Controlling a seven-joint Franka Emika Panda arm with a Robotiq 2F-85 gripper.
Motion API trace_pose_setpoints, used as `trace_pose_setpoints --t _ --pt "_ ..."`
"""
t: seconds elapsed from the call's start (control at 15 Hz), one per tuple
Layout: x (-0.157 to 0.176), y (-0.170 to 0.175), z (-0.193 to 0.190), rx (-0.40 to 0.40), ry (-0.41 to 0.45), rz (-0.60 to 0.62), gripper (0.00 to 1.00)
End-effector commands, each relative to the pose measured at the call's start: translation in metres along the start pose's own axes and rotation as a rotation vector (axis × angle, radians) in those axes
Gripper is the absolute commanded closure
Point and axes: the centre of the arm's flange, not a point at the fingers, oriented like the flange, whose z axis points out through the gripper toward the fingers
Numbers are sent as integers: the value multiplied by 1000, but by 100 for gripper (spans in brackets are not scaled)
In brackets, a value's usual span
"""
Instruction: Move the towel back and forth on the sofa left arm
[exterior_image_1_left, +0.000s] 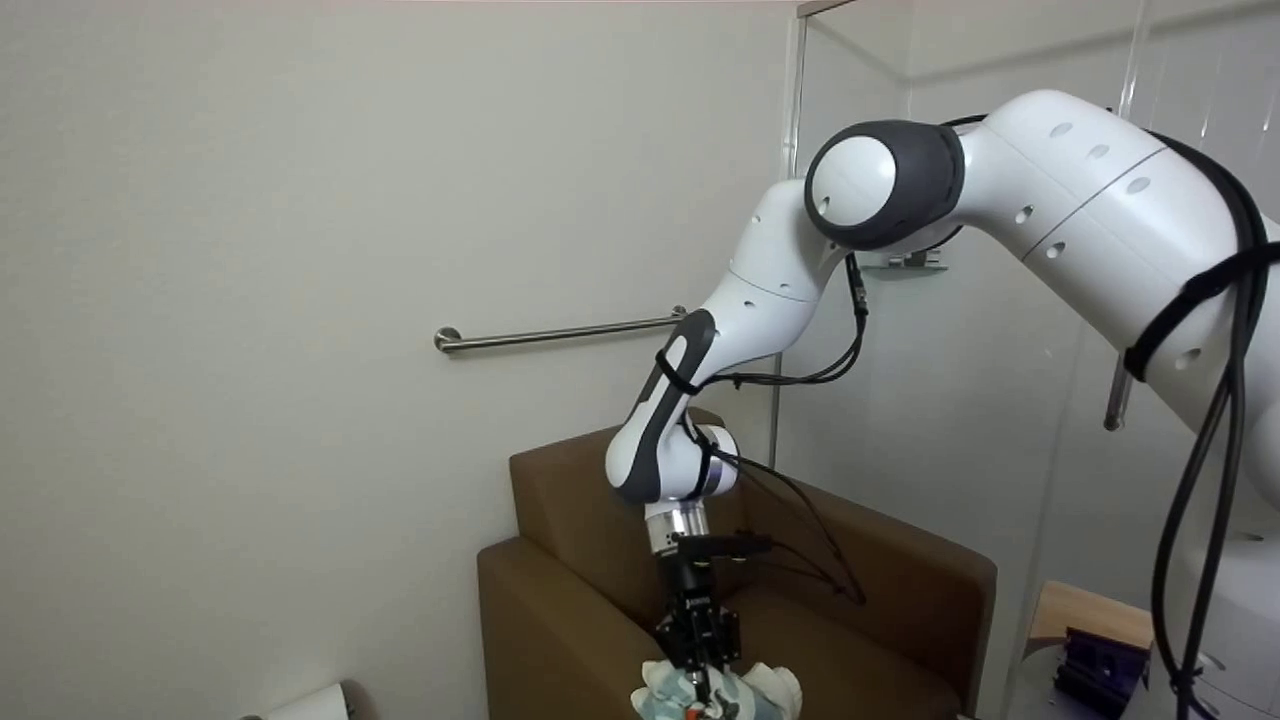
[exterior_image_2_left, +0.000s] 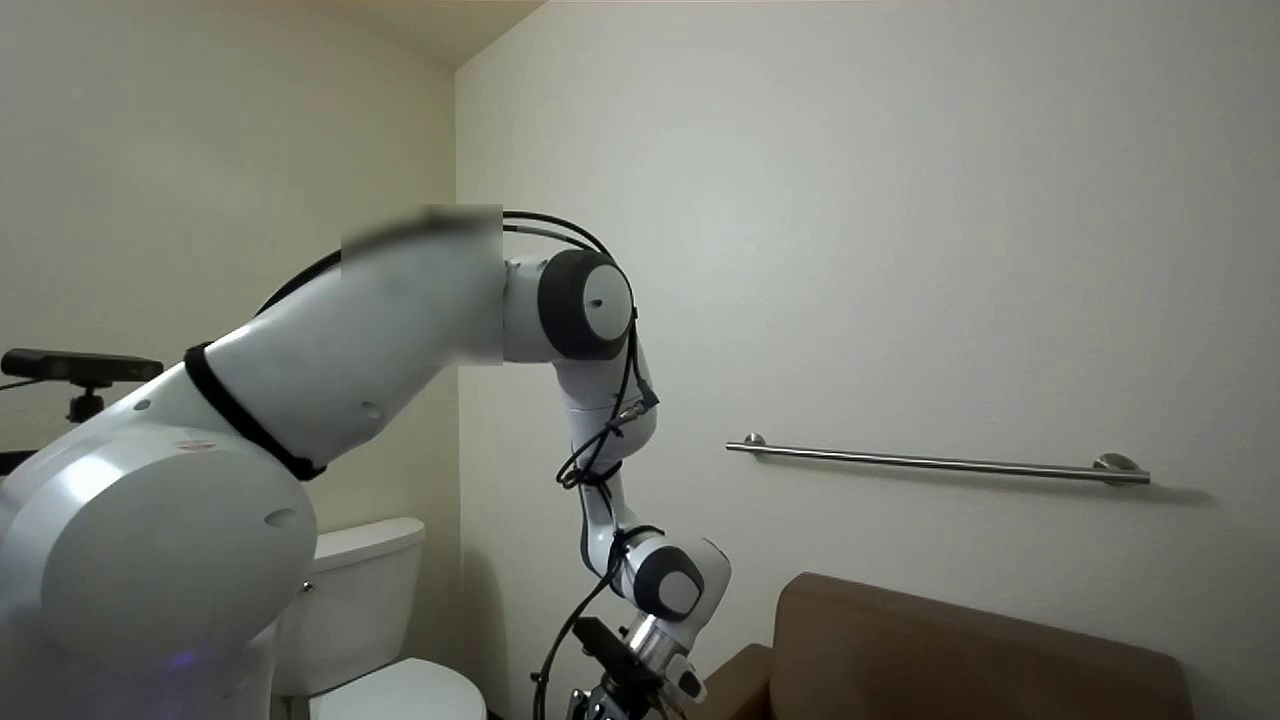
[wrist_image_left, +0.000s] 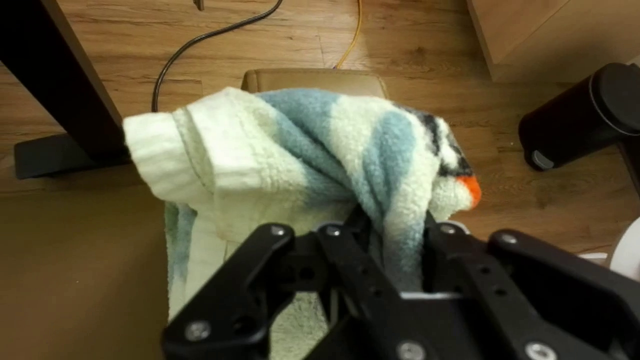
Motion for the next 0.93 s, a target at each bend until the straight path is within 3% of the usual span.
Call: trace_pose_setpoints --t 0.0,0.53,0.87 --pt "20 -11 -1 -81 17 -39 91" --pt "114 -69 -93 -198 243 -186 91" --pt "154 -109 -145 -247 370 -255 91"
